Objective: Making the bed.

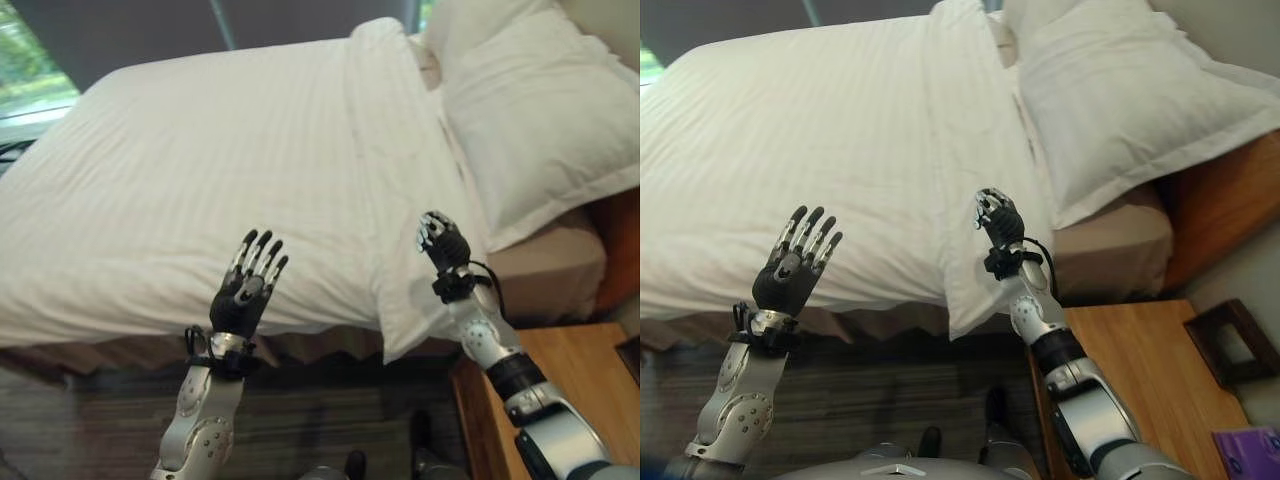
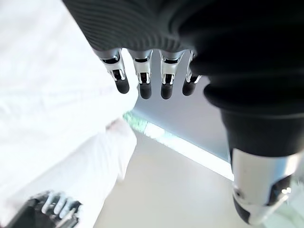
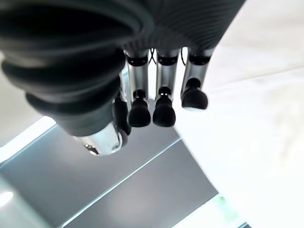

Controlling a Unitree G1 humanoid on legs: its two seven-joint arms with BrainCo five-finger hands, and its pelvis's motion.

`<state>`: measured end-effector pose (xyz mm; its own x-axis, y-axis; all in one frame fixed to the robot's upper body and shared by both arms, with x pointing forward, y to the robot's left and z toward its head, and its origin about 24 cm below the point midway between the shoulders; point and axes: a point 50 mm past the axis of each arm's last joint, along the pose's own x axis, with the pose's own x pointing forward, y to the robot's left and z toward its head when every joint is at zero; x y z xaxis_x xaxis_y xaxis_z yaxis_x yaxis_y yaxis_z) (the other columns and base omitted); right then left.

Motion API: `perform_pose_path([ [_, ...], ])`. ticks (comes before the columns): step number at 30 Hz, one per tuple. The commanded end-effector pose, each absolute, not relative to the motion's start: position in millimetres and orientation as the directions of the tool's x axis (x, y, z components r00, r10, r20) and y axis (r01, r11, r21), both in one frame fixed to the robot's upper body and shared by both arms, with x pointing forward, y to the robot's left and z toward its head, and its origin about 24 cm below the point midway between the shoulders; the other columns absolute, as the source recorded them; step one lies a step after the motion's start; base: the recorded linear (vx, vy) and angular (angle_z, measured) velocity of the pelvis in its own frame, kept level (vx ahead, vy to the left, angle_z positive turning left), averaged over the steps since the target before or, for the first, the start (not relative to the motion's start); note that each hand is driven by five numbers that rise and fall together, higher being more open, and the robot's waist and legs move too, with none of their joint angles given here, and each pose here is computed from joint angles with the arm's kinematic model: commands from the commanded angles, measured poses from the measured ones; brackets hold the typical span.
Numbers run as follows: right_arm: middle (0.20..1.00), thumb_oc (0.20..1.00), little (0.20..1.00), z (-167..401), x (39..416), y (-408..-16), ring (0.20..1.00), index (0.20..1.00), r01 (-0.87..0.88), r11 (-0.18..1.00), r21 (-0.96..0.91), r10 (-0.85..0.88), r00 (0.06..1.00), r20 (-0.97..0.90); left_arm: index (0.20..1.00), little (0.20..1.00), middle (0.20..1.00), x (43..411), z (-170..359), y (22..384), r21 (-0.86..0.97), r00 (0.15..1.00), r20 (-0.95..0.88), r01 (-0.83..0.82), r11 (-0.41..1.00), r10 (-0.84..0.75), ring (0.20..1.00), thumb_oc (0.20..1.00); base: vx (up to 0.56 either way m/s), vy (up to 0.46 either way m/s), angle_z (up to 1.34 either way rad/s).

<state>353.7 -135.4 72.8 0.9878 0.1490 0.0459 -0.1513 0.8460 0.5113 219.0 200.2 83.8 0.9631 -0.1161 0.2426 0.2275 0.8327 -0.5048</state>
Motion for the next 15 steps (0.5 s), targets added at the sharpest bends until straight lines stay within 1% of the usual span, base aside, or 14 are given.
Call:
perform_pose_path([
  [1,0.200,0.200,0.200,141,389,-153,0.200,0.200,-0.156,0.810,0.565,0.045,0.978,0.206,1.000,1.000,1.000,224,111,205,-0.456,0.919,0.372,0.301,0.837,-0.128,1.000,1.000,-0.09,-0.008,0.22],
  [2,0.200,0.200,0.200,142,389,-154,0.200,0.200,-0.158,0.810,0.565,0.045,0.977,0.208,1.000,1.000,1.000,225,112,205,-0.456,0.918,0.374,0.303,0.837,-0.129,1.000,1.000,-0.13,-0.005,0.14],
  [5,0.200,0.200,0.200,164,405,-179,0.200,0.200,-0.072,0.809,0.584,-0.054,0.979,0.195,1.000,1.000,1.000,228,118,203,-0.442,0.906,0.398,0.327,0.835,-0.144,1.000,1.000,-0.11,-0.007,0.16],
  [6,0.200,0.200,0.200,170,409,-201,0.200,0.200,0.009,0.791,0.611,-0.136,0.977,0.162,1.000,1.000,1.000,231,118,200,-0.440,0.903,0.400,0.339,0.831,-0.157,1.000,1.000,-0.08,-0.010,0.24],
  [8,0.200,0.200,0.200,170,410,-208,0.200,0.200,0.030,0.796,0.604,-0.149,0.978,0.148,1.000,1.000,1.000,232,119,199,-0.439,0.900,0.405,0.348,0.828,-0.164,1.000,1.000,-0.04,-0.014,0.24],
  [10,0.200,0.200,0.200,151,407,-223,0.200,0.200,0.117,0.808,0.578,-0.183,0.982,0.056,1.000,1.000,1.000,234,117,193,-0.440,0.899,0.399,0.363,0.821,-0.184,1.000,1.000,-0.02,-0.015,0.12],
  [12,0.200,0.200,0.200,143,406,-226,0.200,0.200,0.139,0.811,0.568,-0.185,0.982,0.024,1.000,1.000,1.000,234,118,191,-0.436,0.896,0.400,0.371,0.820,-0.193,1.000,1.000,0.00,0.000,0.00],
  [13,0.200,0.200,0.200,131,403,-230,0.200,0.200,0.166,0.816,0.553,-0.188,0.982,-0.018,1.000,1.000,1.000,234,117,189,-0.434,0.895,0.399,0.377,0.818,-0.200,1.000,1.000,-0.03,0.008,-0.01],
  [14,0.200,0.200,0.200,105,393,-241,0.200,0.200,0.216,0.832,0.511,-0.189,0.976,-0.105,1.000,1.000,1.000,234,117,187,-0.426,0.891,0.400,0.387,0.818,-0.213,1.000,1.000,-0.02,0.000,-0.06],
  [15,0.200,0.200,0.200,104,393,-241,0.200,0.200,0.216,0.832,0.511,-0.189,0.976,-0.106,1.000,1.000,1.000,234,117,187,-0.427,0.891,0.400,0.387,0.817,-0.214,1.000,1.000,-0.02,0.016,-0.08],
])
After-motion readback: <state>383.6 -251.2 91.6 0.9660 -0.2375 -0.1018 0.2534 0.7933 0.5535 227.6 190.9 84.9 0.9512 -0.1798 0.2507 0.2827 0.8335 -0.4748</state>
